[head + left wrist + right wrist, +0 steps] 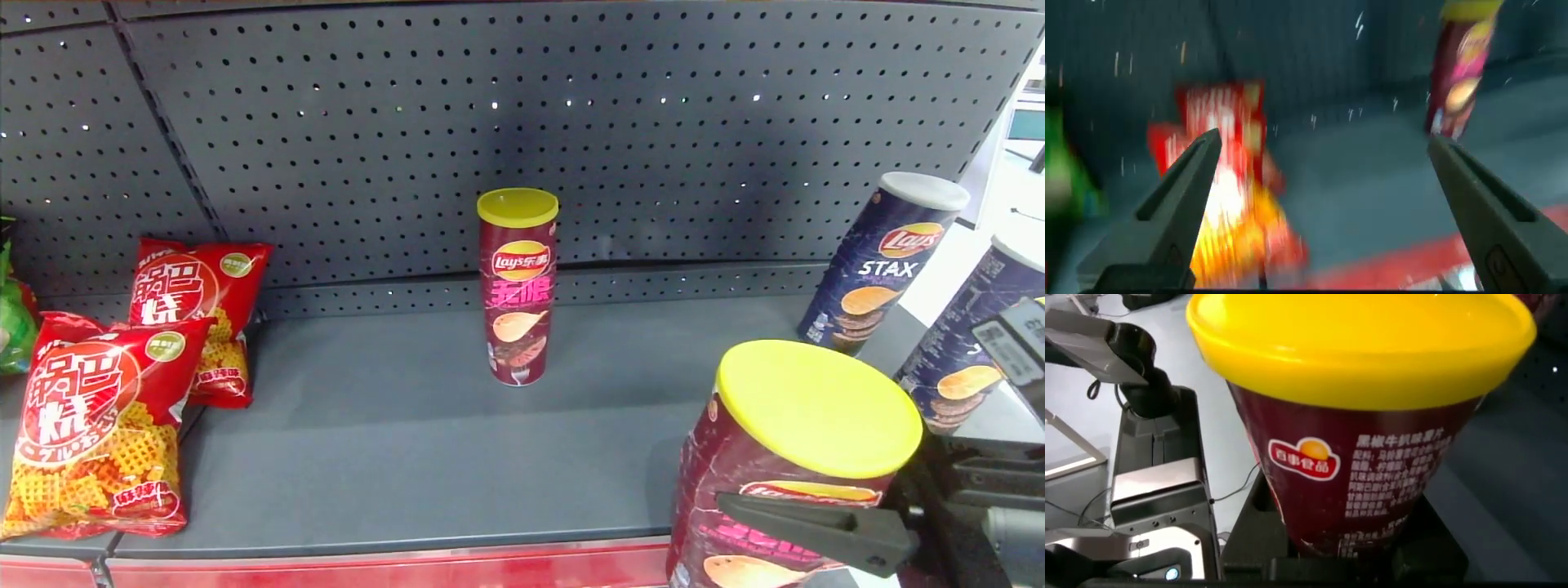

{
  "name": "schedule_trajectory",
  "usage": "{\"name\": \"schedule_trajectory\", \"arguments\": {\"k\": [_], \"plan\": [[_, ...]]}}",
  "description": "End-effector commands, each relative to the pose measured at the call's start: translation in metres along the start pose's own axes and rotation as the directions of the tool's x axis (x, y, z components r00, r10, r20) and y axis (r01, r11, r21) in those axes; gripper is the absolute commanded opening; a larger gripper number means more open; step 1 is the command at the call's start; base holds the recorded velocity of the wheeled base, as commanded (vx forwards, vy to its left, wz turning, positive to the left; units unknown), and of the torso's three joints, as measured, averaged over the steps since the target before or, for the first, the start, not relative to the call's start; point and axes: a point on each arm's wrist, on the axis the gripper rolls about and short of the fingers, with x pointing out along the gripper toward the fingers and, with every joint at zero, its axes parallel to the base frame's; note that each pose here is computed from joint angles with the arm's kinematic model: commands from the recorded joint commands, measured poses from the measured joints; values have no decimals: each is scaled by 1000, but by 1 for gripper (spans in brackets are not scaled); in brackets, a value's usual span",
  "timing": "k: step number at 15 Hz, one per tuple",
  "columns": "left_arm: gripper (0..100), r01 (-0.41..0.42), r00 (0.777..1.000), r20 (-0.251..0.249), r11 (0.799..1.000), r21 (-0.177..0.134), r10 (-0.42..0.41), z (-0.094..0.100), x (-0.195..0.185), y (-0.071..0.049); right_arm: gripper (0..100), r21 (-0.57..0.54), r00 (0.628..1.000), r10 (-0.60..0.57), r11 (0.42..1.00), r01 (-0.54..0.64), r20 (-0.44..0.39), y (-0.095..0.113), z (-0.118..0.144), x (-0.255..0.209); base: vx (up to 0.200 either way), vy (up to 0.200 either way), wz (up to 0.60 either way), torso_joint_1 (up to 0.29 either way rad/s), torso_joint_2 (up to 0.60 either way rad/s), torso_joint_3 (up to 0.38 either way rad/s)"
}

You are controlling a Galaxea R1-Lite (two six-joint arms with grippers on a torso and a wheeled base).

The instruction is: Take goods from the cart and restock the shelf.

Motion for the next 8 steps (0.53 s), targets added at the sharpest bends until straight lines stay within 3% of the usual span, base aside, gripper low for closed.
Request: {"name": "schedule_trajectory", "arguments": {"k": [1,2,3,6,8], "plan": [[100,147,989,-3,987,62,-147,44,85,14,0,10,1000,4,1000,-3,-18,-4,-1,7,0,0,0,0,0,0],[100,395,918,-54,916,66,-392,29,112,-5,0,12,1000,2,1000,-2,-20,-5,-1,9,0,0,0,0,0,0],[100,486,871,-97,873,33,-482,16,116,-17,0,12,1000,4,1000,-4,-20,-5,-1,10,0,0,0,0,0,0],[100,591,788,-199,807,-25,-583,-8,147,-30,0,12,1000,2,1000,-2,-17,-5,0,9,0,0,0,0,0,0],[100,601,776,-228,799,-15,-588,-18,172,-36,0,18,1000,1,1000,0,-18,-5,-1,9,0,0,0,0,0,0]]}}
